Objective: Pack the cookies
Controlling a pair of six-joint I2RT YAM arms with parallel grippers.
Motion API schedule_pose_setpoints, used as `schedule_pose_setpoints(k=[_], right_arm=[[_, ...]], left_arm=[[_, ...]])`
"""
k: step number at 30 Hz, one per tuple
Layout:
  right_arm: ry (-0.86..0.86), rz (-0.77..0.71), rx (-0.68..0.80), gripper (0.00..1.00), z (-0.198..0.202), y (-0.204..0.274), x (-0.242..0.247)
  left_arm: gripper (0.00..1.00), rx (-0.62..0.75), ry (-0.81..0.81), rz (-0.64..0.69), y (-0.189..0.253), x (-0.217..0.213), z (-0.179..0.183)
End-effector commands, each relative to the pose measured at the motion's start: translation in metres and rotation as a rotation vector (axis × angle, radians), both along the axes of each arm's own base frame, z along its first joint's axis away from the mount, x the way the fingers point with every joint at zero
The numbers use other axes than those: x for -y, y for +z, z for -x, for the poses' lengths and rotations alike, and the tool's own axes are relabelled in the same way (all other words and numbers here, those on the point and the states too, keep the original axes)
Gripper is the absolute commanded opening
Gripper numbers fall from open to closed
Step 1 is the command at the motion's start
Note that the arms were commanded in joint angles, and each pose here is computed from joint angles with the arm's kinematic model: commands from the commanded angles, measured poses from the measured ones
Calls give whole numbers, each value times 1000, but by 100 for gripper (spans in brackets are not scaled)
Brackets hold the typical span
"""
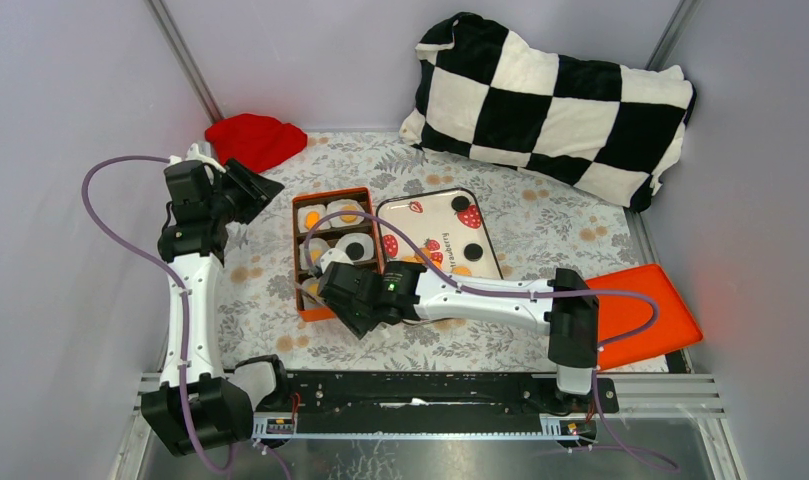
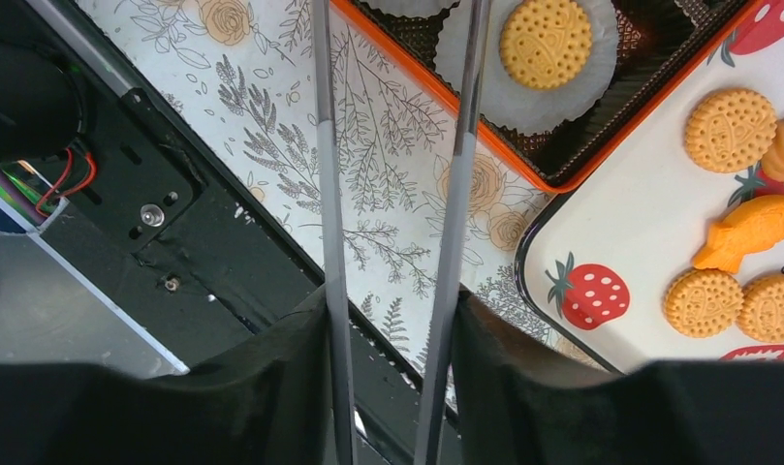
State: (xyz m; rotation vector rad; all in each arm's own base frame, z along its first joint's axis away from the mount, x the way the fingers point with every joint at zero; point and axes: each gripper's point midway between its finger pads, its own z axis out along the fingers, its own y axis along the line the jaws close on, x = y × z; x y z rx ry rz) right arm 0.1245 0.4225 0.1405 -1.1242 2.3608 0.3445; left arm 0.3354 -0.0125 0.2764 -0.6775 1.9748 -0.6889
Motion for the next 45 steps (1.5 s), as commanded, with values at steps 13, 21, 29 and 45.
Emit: schedule_pose_setpoints(k=[13,21,29,45], right_arm=[[-474,1,345,15,-83,79,121],[-920,151,277,17,-154,32,275],[-1015,217,96,16,-189,-36,323],[-1137,334,-208,57,-202,-131,371]], left_arm=[[51,47,-31,23,4,5,-1],[17,2,-45,39,-13,8,-7],[10,-6,-53,39,-17,11,-11],[11,-32,-62,49,-38,15,-19]])
